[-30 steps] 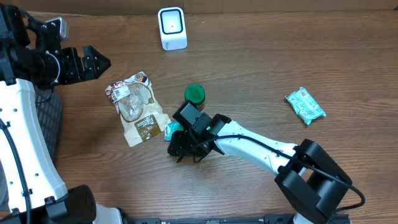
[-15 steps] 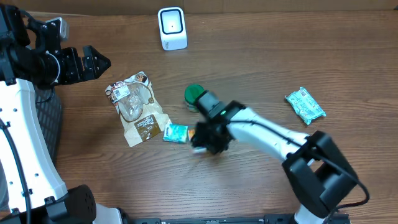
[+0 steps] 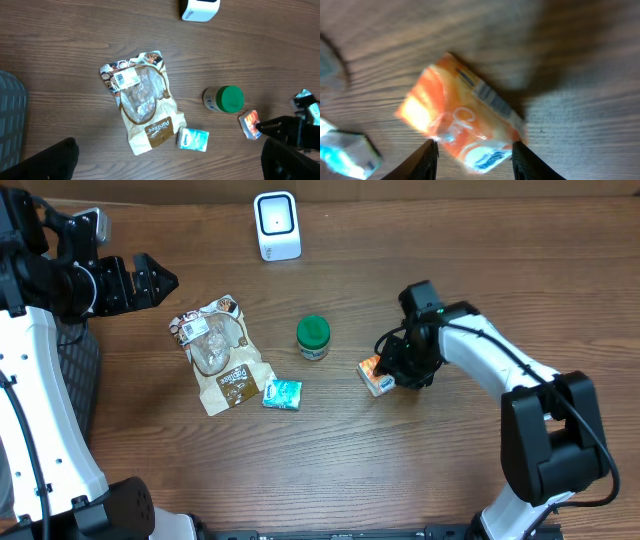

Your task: Scan the item barcode

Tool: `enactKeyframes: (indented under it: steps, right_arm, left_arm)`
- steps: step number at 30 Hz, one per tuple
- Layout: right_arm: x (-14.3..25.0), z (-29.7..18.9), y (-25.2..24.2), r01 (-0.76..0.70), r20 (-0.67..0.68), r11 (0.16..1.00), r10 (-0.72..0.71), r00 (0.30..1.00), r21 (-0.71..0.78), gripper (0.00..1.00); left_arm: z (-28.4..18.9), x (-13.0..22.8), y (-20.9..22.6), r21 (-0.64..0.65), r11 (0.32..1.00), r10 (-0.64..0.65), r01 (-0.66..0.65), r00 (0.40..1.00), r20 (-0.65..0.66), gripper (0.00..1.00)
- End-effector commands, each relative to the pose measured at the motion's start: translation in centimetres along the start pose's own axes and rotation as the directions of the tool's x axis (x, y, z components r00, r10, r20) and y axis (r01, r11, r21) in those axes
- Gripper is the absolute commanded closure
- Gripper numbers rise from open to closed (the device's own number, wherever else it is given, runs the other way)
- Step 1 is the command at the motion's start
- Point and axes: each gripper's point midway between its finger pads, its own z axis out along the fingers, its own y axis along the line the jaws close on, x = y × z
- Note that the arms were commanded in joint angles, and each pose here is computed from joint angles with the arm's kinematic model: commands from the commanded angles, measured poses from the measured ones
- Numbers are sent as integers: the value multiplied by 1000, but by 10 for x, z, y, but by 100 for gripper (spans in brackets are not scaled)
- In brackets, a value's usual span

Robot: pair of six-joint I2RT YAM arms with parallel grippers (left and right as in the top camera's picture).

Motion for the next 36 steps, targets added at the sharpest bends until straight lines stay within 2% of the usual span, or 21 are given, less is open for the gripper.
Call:
enactKeyframes:
  steps: [1,4,11,18,21,26,31,36]
  right_arm:
    - [-13,-24,39,214,54,973,-210,976,-81,54]
    - [-2,-21,52,243,38,965,-241,970,-97,55]
    - [51,11,59,247,-77,967,-251,965,-62,58]
    - [56,25,23,179,-97,983,-174,980,47,58]
    - [39,22,3,138,-54,984,-133,990,109,58]
    - [-8,10,-34,80,102,968,-106,989,238,59]
    - [-57,-1,-33,183,232,964,-227,946,195,59]
    - [-74,-11,-16,292,276,949,-313,909,118,59]
  left_arm:
    - [-7,-3,-4,7,1000,29,-29,999,25,0]
    - [-7,-3,-4,7,1000,29,-29,999,25,0]
    - [-7,-3,-4,7,1000,29,-29,999,25,0]
    - [-7,-3,-4,7,1000,29,-29,999,25,1]
    - [-7,-3,-4,7,1000,29,-29,999,25,0]
    - [-7,-3,-4,7,1000,28,-29,999,24,0]
    - [-7,-3,-4,7,1000,29,-29,999,25,0]
    - [-7,-3,-4,7,1000,29,-29,999,25,0]
